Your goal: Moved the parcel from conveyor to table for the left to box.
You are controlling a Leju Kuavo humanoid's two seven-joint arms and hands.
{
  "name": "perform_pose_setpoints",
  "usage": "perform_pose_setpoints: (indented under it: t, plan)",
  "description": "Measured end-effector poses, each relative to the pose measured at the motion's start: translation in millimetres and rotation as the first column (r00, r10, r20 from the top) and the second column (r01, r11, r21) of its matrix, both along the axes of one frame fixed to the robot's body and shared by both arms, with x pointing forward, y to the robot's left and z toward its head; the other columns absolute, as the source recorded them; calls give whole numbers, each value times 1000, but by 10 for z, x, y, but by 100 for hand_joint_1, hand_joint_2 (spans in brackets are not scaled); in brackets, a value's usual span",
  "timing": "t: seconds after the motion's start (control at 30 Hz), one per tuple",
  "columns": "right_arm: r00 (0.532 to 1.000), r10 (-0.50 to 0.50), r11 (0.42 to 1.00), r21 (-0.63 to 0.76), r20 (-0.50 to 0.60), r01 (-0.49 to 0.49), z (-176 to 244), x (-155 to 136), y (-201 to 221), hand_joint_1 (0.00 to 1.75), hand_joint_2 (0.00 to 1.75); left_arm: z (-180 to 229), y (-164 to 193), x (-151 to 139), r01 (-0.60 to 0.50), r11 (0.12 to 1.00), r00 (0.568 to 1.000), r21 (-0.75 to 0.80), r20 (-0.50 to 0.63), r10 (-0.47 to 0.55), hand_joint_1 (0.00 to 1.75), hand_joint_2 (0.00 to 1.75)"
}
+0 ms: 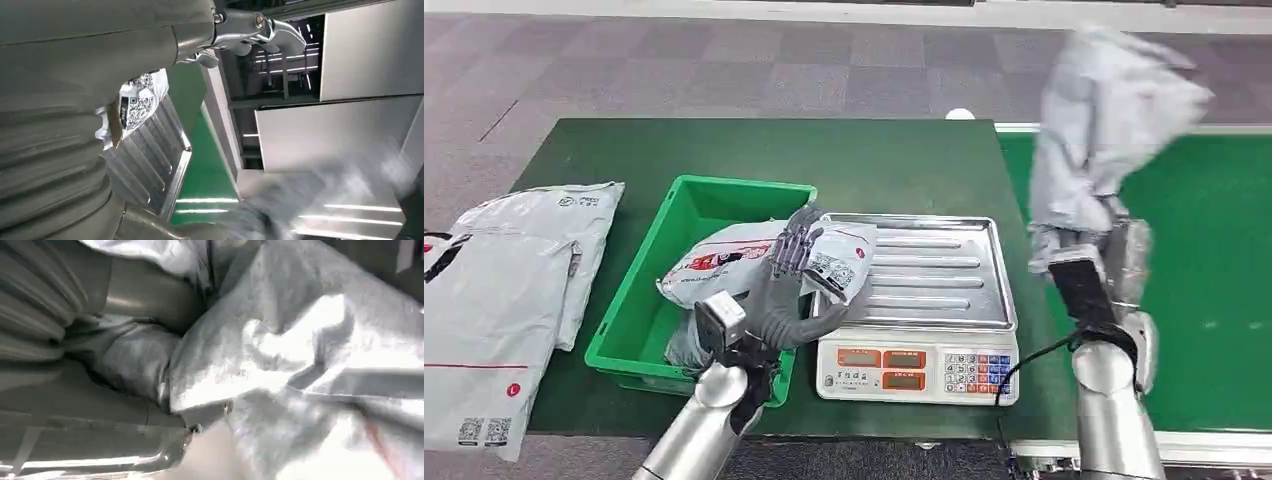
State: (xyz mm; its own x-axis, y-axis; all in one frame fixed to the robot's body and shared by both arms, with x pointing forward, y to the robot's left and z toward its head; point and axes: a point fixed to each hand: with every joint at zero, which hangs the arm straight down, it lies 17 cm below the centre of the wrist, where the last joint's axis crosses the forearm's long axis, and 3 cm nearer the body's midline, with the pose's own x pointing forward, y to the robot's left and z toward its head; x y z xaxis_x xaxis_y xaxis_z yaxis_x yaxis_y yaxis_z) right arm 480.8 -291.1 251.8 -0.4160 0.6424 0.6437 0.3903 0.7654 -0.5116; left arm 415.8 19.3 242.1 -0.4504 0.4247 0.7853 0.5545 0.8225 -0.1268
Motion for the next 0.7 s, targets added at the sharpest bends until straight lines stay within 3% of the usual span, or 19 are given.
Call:
perform_pose_setpoints:
  t: [0.13,0.27,0.63,0.67,0.7]
  plan:
    - [944,222,970,-44,-245,-240,-598,131,718,175,175,2,4,1,0,1000,1000,13,10,0,0,175]
    - [869,327,926,-59,-372,-373,-954,152,1086,175,175,3,12,6,-3,1000,1000,18,14,3,0,175]
    - [776,490,833,-48,-397,-551,-1079,-32,1495,175,175,33,100,45,-55,998,998,21,20,55,0,175]
    - [771,508,823,-47,-385,-566,-1057,-61,1513,126,175,40,105,42,-57,998,998,21,22,57,0,175]
    - [767,523,814,-48,-371,-579,-1029,-88,1533,26,175,43,110,39,-59,998,998,20,24,58,0,175]
